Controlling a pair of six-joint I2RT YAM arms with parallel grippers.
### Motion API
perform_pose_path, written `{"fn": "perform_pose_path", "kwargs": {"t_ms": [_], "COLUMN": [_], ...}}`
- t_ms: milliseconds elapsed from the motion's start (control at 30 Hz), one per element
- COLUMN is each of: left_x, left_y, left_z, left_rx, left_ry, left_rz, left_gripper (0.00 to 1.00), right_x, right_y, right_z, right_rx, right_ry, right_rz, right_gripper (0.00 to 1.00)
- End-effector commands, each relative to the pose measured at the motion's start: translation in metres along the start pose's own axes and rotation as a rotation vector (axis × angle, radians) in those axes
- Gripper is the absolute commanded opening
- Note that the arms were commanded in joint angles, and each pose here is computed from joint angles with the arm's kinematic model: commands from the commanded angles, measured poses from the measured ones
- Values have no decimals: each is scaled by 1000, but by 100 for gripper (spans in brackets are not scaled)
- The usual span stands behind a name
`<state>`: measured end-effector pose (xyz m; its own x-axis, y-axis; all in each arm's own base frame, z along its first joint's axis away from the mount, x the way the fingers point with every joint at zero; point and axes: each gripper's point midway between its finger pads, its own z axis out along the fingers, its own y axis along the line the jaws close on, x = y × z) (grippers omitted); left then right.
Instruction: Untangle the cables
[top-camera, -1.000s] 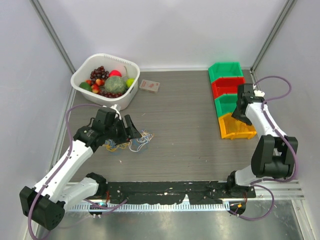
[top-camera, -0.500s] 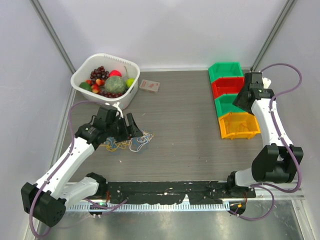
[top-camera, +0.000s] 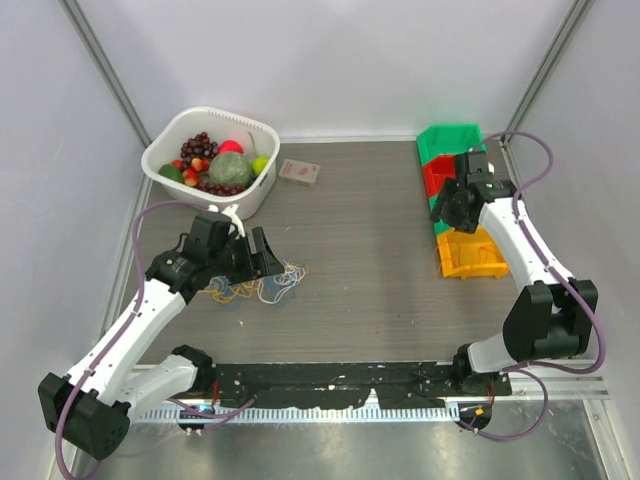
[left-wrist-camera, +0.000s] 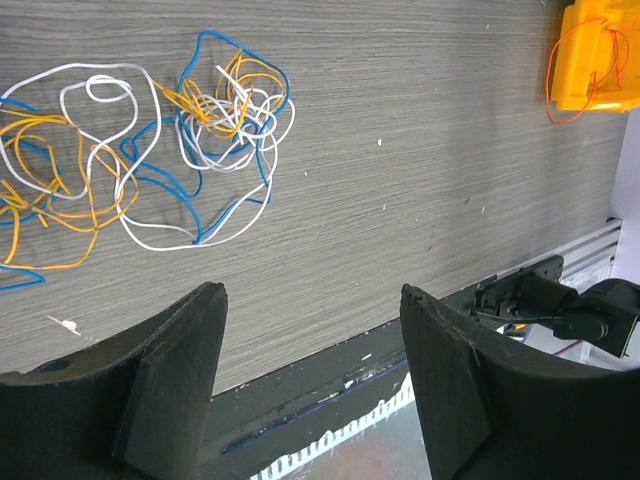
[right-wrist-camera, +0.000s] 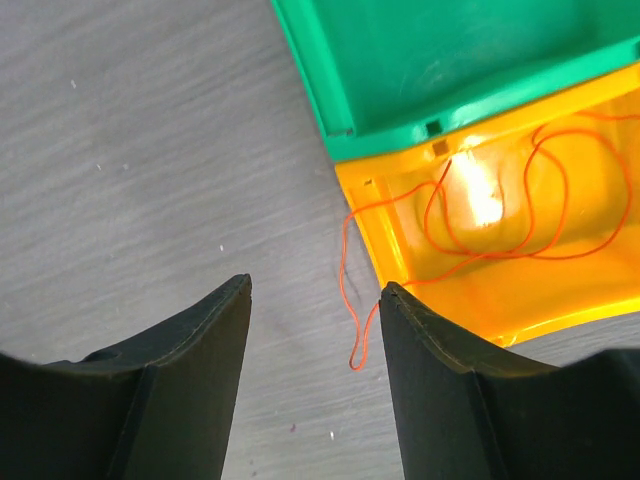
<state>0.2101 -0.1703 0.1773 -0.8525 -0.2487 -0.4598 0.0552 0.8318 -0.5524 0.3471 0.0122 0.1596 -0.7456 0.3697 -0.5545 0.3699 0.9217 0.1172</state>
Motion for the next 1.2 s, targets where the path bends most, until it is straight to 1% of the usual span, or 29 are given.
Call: {"fn": "perform_pose_path", "kwargs": {"t_ms": [0, 67, 100, 167, 233, 267, 300, 367, 500, 633, 767, 867, 1033, 1100, 1167], "left_x": [-1, -1, 0, -1, -1, -1, 0, 0, 0, 2, 5, 8, 9, 8, 8], "left_y": [-2, -4, -5, -6, -5, -5, -5, -5, -6, -6, -4, -2, -2, -2, -2], "left_z": [-3, -2, -1, 0, 0, 0, 1, 2, 2, 1, -1, -3, -7, -8, -9], "left_rx": [16, 24, 28, 30, 28, 27, 27, 29, 38, 37, 35, 28, 14, 4, -6], "left_ry": [-6, 3, 10, 17, 21, 22, 25, 27, 34, 45, 52, 54, 56, 52, 50], "left_rz": [36, 39, 42, 50, 57, 60, 61, 64, 64, 76, 87, 107, 166, 203, 225], "left_gripper": [74, 74, 74, 74, 74, 74, 74, 74, 74, 74, 74, 74, 74, 75, 75], "right_x": [34, 43, 55, 64, 74, 80, 82, 87, 96, 110, 109, 108, 108, 106, 108], "right_y": [-7, -1, -3, -9, -13, -11, -4, -5, -7, -7, -8, -2, -10, -12, -11], "right_z": [9, 12, 15, 14, 13, 13, 10, 9, 18, 31, 37, 34, 35, 33, 35], "right_rx": [22, 0, 33, 114, 161, 156, 137, 176, 242, 290, 332, 300, 344, 358, 343], "right_ry": [106, 147, 195, 221, 250, 260, 244, 217, 223, 242, 227, 218, 223, 203, 198], "right_rz": [-40, -81, -113, -149, -124, -113, -91, -67, -44, -85, -131, -158, -190, -195, -189], "right_gripper": [60, 60, 60, 60, 57, 55, 54, 52, 46, 45, 45, 48, 52, 54, 54]}}
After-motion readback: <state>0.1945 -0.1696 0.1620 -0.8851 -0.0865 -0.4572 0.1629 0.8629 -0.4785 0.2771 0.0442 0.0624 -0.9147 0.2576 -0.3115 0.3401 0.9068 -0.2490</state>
